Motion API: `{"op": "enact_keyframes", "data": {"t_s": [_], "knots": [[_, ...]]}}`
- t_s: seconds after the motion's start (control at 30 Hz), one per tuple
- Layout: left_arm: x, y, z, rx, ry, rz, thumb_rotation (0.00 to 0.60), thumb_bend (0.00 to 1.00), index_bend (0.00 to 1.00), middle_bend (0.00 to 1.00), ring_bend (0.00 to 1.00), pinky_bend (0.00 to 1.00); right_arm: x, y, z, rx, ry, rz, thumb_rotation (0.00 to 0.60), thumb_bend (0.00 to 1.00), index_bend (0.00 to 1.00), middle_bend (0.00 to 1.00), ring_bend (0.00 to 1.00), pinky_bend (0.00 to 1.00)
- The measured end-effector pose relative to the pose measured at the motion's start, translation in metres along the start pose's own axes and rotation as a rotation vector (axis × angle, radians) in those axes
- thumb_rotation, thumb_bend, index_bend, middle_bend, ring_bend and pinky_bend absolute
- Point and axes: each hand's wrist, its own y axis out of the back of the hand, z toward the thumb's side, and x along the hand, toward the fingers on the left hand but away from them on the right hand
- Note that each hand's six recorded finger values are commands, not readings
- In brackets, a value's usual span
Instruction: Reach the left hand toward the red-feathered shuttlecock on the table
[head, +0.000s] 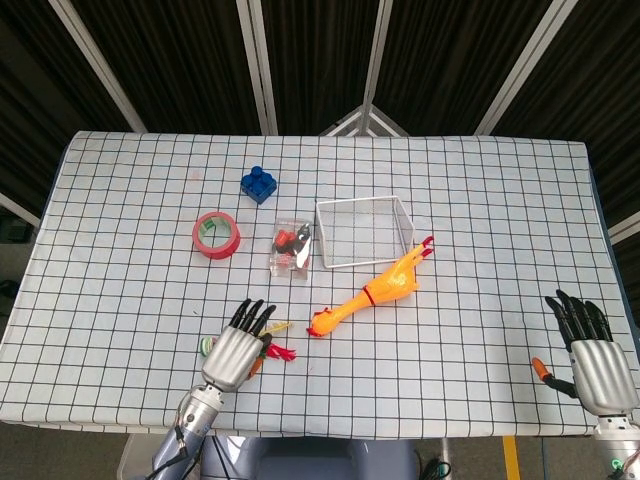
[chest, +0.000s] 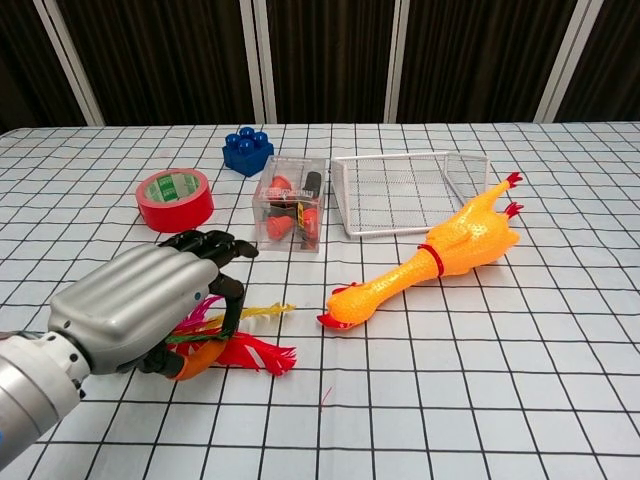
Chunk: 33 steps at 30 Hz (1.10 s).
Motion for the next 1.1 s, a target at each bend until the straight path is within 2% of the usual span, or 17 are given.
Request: {"op": "enact_keyframes", "data": {"t_s": [0.33, 0.43, 0.73, 0.87, 1.1], "knots": [[-0.002, 0.007, -0.008, -0.014, 0.015, 0.017, 0.600, 0.59, 0.57, 0.08, 0.00, 0.00, 0.000, 0.000, 0.000, -0.001, -0.001, 0.001, 0.600, 0.34, 0.00, 0.00, 0.00, 0.00], [-0.001, 0.017, -0.011, -0.028, 0.020, 0.042, 0.600, 0.59, 0.57, 0.08, 0.00, 0.00, 0.000, 0.000, -0.001, -0.001, -0.002, 0.002, 0.600, 0.34, 0.00, 0.00, 0.00, 0.00], [0.005, 0.065, -0.031, -0.086, 0.057, 0.153, 0.600, 0.59, 0.57, 0.08, 0.00, 0.00, 0.000, 0.000, 0.000, 0.002, -0.003, 0.002, 0.600, 0.34, 0.00, 0.00, 0.00, 0.00], [0.005, 0.076, -0.041, -0.088, 0.068, 0.172, 0.600, 0.59, 0.57, 0.08, 0.00, 0.00, 0.000, -0.001, 0.000, 0.003, -0.003, 0.003, 0.600, 0.34, 0.00, 0.00, 0.00, 0.00], [0.001, 0.071, -0.053, -0.077, 0.085, 0.143, 0.600, 0.56, 0.56, 0.08, 0.00, 0.00, 0.000, -0.001, 0.000, 0.005, -0.004, 0.003, 0.600, 0.34, 0.00, 0.00, 0.00, 0.00]]}}
